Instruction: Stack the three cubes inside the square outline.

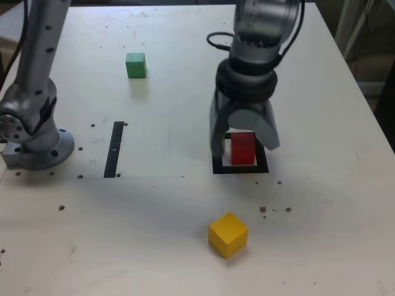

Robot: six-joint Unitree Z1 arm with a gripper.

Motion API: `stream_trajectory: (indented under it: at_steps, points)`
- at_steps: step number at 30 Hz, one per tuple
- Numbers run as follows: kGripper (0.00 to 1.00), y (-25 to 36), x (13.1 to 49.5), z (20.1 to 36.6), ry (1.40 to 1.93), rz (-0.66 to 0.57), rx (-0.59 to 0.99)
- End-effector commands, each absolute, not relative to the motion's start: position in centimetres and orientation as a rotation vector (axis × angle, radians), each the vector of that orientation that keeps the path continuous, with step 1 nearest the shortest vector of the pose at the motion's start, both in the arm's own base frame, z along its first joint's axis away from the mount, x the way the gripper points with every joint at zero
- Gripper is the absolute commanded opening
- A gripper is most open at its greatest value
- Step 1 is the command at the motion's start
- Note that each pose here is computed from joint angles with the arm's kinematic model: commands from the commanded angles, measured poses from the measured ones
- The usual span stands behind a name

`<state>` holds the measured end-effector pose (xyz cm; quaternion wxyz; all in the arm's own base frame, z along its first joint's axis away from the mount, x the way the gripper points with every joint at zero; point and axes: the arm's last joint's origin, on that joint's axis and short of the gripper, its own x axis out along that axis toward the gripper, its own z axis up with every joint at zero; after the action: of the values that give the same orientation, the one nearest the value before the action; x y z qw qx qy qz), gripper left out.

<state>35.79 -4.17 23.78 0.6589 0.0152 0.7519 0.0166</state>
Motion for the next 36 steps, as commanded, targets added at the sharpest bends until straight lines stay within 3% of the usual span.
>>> stream_trajectory:
  at_steps: [1,5,10,19,25,29,36]
  points:
    - [0.99,-4.0,35.2,24.9,1.698,0.046,0.028]
    - [0.99,-4.2,33.8,26.6,1.722,0.062,0.017]
    - [0.99,-6.4,32.5,27.2,1.749,0.044,-0.006]
    - [0.99,-11.7,28.3,30.2,1.668,0.091,-0.125]
    - [0.99,-14.2,28.0,31.4,1.636,0.04,-0.201]
    - [0.99,-15.4,28.3,31.2,1.637,0.027,-0.238]
    - [0.99,-16.6,29.5,28.6,1.683,0.075,-0.292]
